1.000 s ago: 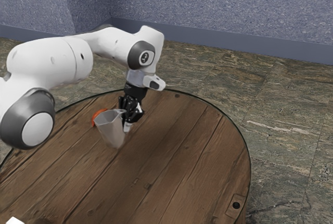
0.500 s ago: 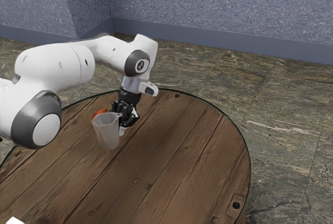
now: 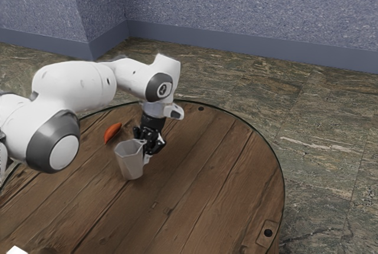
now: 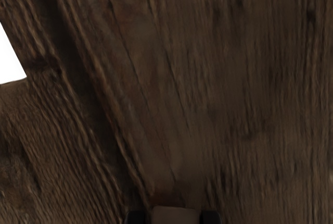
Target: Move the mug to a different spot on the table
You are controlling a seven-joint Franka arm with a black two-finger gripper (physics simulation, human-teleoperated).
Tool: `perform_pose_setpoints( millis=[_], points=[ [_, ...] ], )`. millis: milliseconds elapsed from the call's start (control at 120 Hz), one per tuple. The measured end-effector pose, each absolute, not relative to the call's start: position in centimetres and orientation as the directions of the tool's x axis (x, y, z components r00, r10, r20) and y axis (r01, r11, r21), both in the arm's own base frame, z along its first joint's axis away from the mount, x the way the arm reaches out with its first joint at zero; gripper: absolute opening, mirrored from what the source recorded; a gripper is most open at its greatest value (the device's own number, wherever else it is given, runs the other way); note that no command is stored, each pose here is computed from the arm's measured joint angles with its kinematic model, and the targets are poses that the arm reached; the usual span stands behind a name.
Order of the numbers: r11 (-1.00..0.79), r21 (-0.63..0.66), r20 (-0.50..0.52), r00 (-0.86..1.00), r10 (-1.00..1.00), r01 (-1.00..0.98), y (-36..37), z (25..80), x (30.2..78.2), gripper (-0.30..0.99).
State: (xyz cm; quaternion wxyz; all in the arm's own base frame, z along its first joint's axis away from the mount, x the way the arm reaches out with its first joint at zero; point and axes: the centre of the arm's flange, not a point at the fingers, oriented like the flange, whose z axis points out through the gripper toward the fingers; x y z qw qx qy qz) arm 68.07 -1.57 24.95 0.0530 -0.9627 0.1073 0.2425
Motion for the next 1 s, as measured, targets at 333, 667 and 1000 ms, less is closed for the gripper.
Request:
perform_pose_setpoints(
  millis=[333, 667, 1000],
  points=[
    [-0.98, -0.039, -0.469, 0.869, -0.155, -0.196, -1.9, 23.7, 68.2, 0.38],
    [-0.989, 0.006, -0.311, 0.939, -0.145, -0.151, -0.1, 36.6, 67.2, 0.63],
    [-0.912, 0.059, -0.081, 0.909, -0.409, -0.405, -0.7, 52.1, 55.9, 0.68]
  ],
)
